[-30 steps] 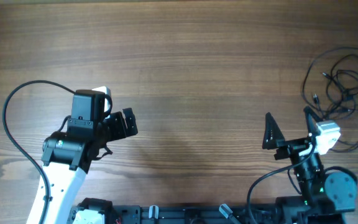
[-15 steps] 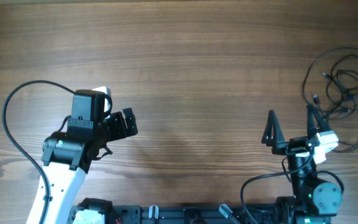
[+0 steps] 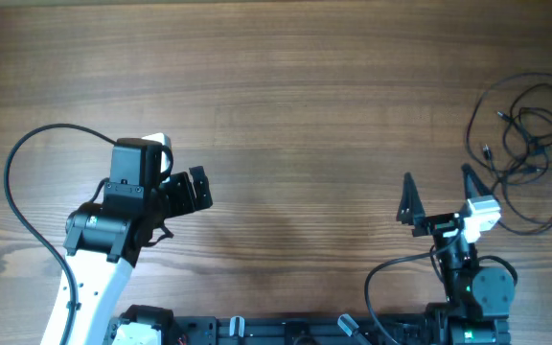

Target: Untangle cables

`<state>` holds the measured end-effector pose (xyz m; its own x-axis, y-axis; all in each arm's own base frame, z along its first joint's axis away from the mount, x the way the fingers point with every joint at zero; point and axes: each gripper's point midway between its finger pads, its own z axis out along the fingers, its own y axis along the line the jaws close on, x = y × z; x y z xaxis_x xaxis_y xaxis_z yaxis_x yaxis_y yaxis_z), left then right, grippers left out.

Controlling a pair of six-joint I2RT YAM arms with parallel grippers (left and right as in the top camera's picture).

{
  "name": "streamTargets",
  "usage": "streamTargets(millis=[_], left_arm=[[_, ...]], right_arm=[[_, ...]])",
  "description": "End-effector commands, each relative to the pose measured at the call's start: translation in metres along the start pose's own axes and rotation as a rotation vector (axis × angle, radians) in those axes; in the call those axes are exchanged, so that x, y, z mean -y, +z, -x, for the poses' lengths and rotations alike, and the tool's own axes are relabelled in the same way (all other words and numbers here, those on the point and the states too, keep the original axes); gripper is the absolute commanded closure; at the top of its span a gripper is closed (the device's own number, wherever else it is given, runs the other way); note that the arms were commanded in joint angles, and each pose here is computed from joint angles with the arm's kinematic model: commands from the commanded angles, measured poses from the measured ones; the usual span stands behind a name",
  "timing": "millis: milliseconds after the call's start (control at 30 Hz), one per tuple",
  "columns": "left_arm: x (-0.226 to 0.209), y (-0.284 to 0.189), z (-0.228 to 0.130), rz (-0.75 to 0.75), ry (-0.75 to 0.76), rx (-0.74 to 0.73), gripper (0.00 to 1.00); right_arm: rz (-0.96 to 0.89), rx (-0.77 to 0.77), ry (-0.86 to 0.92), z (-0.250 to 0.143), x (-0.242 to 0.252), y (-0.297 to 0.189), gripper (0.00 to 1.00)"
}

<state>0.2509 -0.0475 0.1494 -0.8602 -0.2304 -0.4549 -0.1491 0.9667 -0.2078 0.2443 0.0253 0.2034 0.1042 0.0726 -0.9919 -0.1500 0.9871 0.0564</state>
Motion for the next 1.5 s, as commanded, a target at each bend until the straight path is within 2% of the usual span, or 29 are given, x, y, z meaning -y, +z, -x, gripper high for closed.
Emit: streamTargets(millis=[0,1467], left_arm=[[-0.0008,0.0024,-0.0023,-0.002,-0.01,-0.01,0.0],[-0.0008,0.0024,-0.0023,-0.002,-0.01,-0.01,0.0]], right_arm=[[-0.002,-0.083,-0.016,-0.021,0.0012,-0.0018,0.0],[0.017,-0.103,-0.029,-0.0258,-0.0021,-0.0023,0.0]])
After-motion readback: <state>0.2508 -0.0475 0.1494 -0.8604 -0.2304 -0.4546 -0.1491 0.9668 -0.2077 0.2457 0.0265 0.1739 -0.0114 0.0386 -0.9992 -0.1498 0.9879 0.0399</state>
